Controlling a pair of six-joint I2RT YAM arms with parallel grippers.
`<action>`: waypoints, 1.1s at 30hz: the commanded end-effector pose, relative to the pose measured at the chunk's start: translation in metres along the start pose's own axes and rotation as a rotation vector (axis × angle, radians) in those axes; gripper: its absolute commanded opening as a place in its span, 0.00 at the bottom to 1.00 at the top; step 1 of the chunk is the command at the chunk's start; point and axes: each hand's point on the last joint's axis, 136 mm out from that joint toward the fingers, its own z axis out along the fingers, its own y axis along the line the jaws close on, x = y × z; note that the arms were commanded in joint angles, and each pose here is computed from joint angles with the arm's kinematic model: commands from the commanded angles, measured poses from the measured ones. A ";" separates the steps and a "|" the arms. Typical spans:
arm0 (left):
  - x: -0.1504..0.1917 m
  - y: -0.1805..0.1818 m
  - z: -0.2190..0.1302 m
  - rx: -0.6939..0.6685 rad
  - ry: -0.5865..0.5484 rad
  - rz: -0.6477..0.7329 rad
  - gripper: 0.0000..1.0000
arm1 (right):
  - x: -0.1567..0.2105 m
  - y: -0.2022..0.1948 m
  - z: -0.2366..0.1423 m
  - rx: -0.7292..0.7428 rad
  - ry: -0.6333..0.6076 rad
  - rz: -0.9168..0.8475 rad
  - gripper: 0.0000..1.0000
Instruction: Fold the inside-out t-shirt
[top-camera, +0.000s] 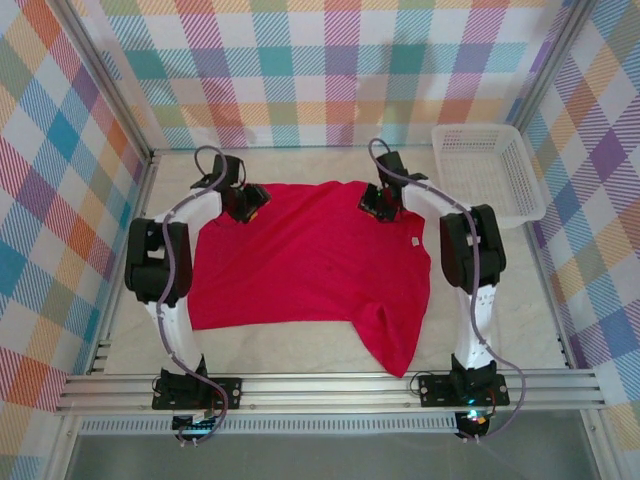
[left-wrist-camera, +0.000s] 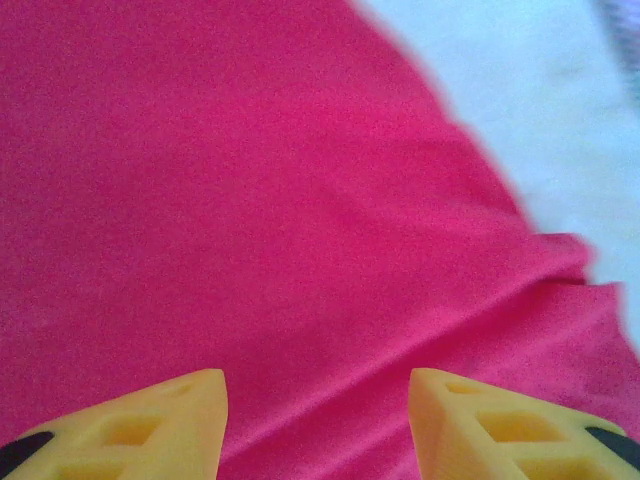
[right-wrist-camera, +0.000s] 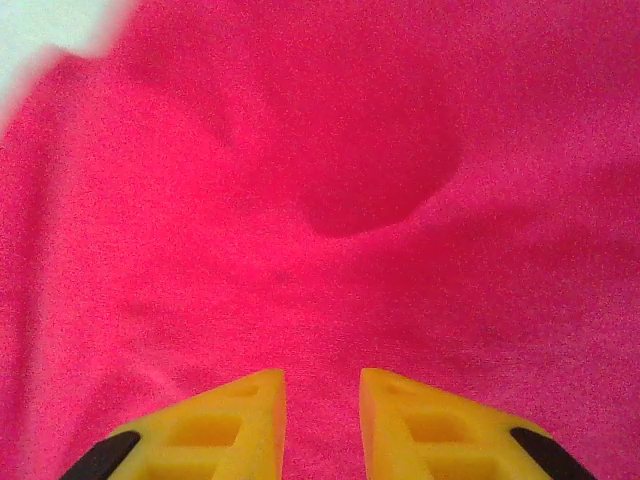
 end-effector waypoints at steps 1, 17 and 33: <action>0.005 0.029 -0.004 -0.059 0.023 -0.040 0.51 | 0.036 -0.002 0.001 -0.010 0.104 0.010 0.27; 0.042 0.126 -0.060 -0.260 -0.001 -0.067 0.52 | 0.039 0.005 -0.079 0.080 -0.020 -0.169 0.60; 0.040 0.111 -0.061 -0.181 -0.004 -0.080 0.50 | -0.012 -0.013 0.008 0.153 0.131 -0.143 0.61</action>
